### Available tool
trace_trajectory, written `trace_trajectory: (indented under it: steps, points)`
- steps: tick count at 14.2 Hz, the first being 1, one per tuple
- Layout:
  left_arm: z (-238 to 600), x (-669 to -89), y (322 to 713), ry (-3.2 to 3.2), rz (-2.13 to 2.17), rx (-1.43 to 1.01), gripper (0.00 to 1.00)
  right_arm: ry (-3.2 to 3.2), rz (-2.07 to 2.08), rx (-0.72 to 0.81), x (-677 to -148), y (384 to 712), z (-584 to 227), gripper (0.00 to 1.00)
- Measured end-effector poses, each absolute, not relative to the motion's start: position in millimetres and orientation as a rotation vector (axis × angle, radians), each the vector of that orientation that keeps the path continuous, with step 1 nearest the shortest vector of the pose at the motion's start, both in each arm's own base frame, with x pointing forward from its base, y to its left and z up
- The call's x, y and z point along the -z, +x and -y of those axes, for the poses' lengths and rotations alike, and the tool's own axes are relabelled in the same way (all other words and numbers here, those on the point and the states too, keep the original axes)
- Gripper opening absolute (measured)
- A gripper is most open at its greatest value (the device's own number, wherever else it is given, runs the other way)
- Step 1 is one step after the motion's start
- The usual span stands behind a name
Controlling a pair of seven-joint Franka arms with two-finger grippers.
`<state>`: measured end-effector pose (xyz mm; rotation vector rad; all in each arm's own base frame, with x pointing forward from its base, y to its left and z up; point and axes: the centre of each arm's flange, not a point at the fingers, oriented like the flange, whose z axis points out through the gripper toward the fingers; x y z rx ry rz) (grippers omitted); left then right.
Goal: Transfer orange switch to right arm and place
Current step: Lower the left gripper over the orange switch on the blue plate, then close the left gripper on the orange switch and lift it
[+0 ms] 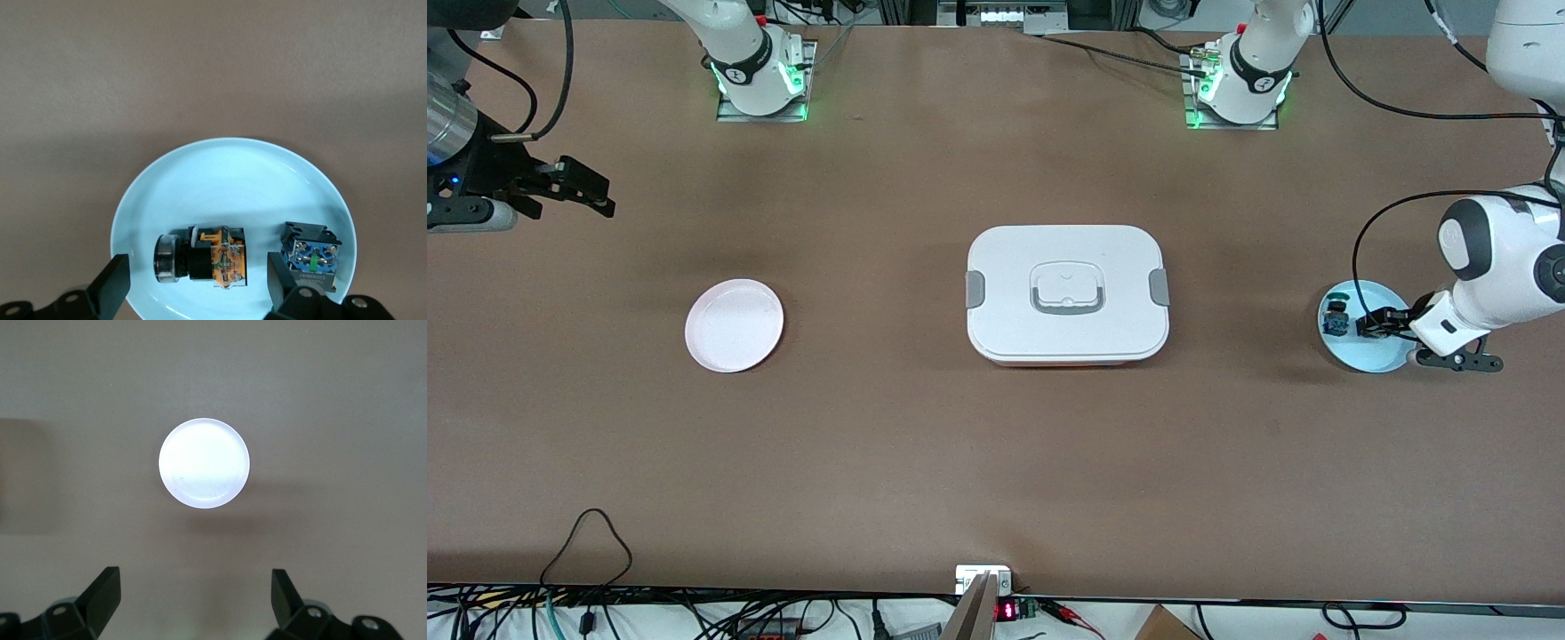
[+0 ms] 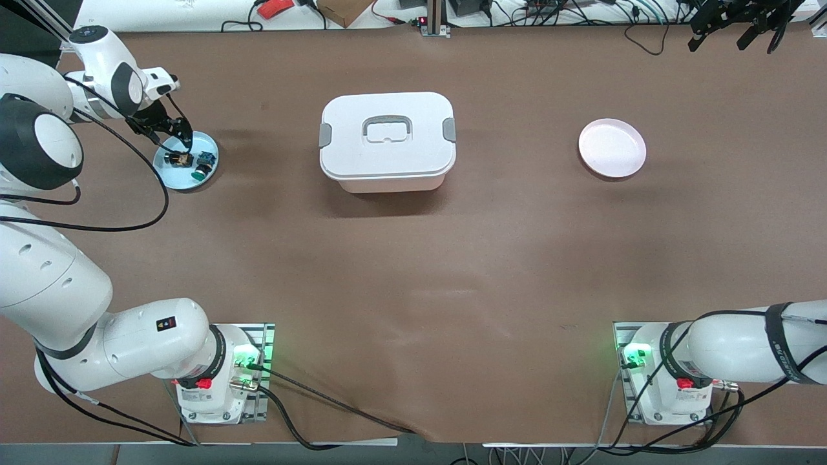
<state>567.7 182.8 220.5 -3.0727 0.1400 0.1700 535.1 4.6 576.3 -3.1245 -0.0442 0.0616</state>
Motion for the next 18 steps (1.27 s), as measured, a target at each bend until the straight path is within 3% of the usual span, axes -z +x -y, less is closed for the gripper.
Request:
trace_trajectory:
  steps: [18]
  points:
    - [-197.4,-178.5,553.2,-3.091,-0.118,-0.218,0.89,-3.124,0.043,-0.062,-576.3,535.1,-4.3,1.00]
